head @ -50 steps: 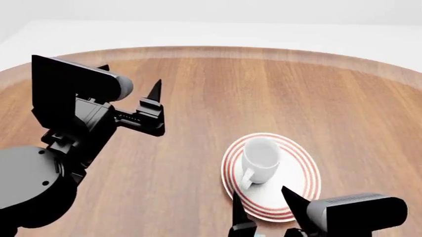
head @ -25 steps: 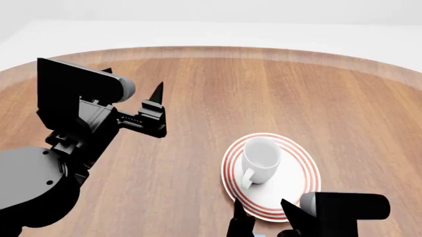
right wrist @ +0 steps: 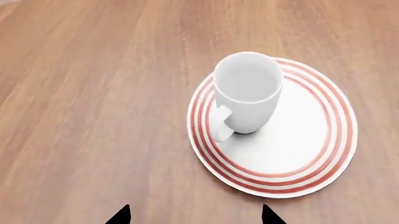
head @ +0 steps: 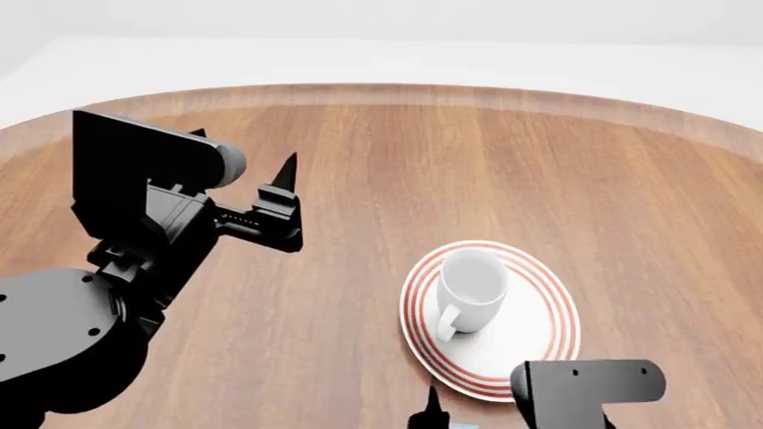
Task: Pick up the white mug and put it on the plate, and put the chocolate pudding to the right of the plate.
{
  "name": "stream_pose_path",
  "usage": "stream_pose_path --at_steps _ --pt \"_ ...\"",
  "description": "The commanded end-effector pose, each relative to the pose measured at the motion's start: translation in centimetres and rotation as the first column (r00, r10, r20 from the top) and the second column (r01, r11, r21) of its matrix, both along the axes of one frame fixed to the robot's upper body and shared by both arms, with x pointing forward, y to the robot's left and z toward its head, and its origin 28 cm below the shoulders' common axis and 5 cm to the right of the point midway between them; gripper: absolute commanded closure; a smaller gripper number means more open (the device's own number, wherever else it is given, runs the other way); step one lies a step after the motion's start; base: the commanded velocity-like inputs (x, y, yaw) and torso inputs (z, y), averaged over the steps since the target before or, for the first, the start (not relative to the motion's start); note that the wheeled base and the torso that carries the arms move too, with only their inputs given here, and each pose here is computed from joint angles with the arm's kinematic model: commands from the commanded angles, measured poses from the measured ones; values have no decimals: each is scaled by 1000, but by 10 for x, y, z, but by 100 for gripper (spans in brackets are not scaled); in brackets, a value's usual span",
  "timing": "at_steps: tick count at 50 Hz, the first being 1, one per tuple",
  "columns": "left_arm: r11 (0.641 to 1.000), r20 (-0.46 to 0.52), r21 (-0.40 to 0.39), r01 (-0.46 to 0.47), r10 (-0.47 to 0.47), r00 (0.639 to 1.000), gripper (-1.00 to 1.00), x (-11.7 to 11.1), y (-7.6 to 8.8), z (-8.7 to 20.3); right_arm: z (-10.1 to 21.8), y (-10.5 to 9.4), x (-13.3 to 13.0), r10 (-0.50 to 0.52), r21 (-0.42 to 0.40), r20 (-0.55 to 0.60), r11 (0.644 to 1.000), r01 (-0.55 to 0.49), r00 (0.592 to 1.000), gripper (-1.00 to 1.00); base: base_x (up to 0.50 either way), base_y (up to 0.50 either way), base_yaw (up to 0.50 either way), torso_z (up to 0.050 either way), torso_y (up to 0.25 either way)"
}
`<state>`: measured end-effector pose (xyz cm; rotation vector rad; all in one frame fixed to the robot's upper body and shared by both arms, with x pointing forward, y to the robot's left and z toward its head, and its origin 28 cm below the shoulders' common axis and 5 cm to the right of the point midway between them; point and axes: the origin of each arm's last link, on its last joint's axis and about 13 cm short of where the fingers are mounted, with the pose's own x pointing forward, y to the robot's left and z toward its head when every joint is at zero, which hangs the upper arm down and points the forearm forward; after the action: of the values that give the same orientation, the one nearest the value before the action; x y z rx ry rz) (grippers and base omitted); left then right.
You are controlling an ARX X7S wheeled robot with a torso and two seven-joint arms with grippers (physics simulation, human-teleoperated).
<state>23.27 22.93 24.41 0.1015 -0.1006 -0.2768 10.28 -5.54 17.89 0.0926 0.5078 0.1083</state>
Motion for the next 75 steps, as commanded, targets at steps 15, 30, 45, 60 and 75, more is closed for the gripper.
stream_pose_path --at_steps 15,30,45,60,75 --pt "999 16 -29 34 -33 999 -100 2 -3 0 -15 8 -5 22 -11 -63 1000 -22 998 -100 0 0 0 0 0" --pt "999 10 -30 37 -36 999 -100 3 -4 -1 -28 8 -5 6 4 -132 1000 -5 991 -100 0 0 0 0 0" --pt "999 4 -29 35 -35 999 -100 3 -5 -1 -37 9 -4 7 52 -194 999 3 981 -100 0 0 0 0 0" --pt "999 -7 -29 36 -36 999 -100 5 -6 -6 -44 8 0 -7 86 -231 996 28 973 -100 0 0 0 0 0" --pt "999 -14 -31 37 -37 999 -100 6 -6 -8 -53 8 3 -18 81 -253 996 40 967 -100 0 0 0 0 0"
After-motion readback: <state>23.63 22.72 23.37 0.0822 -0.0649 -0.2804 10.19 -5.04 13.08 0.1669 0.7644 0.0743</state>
